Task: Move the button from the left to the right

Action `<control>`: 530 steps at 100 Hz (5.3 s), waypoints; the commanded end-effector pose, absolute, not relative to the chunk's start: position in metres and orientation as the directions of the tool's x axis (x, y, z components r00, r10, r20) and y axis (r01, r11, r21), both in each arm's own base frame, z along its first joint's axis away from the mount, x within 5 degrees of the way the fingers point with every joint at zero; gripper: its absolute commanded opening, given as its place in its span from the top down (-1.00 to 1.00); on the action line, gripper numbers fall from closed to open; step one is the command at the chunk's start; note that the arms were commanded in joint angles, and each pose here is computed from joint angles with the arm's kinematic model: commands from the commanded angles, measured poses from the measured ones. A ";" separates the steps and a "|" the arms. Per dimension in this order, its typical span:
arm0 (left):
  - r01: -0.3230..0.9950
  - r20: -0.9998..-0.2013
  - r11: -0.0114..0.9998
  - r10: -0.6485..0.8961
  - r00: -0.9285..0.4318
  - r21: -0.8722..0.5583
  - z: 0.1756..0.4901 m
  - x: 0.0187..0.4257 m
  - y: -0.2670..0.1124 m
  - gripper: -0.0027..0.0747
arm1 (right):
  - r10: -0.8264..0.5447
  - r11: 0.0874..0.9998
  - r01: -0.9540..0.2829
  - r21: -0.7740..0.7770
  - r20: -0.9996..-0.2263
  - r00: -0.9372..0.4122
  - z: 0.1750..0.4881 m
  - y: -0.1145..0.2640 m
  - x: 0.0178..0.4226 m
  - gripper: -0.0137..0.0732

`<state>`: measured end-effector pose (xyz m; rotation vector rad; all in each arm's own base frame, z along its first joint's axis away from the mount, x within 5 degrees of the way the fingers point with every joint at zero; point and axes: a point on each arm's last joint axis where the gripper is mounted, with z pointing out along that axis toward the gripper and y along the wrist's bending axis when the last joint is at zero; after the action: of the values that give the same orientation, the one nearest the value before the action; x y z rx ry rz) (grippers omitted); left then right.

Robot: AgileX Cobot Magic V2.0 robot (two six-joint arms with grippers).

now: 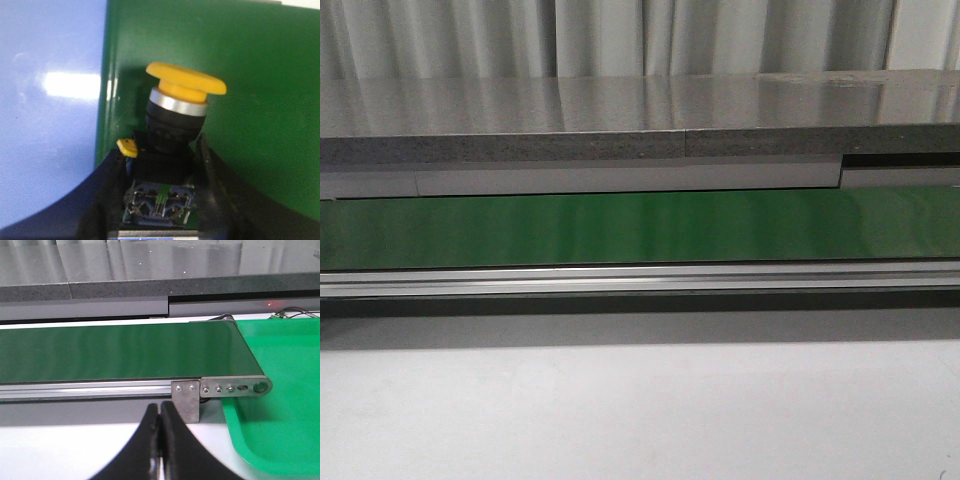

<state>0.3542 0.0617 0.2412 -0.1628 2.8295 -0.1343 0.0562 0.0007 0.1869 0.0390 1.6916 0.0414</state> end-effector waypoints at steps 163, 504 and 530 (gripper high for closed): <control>0.083 -0.947 0.996 0.006 -0.320 -0.022 0.346 0.126 -0.006 -0.73 | 0.050 0.999 0.001 0.050 -0.999 -0.011 0.200 0.000 0.055 0.84; -0.004 -0.989 1.000 0.001 -0.146 0.001 0.270 0.090 0.000 0.98 | 0.111 0.988 -0.028 0.150 -0.833 -0.543 0.337 0.013 0.218 -0.67; -0.004 -0.989 1.000 0.001 -0.146 0.001 0.270 0.090 0.000 0.98 | 0.003 0.971 -0.186 0.149 -0.787 -0.617 0.327 0.061 0.265 -0.67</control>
<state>0.0878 -0.0010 0.2541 0.0165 1.8167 -0.0024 0.2485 0.0469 0.3149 -0.0901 2.3000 0.2358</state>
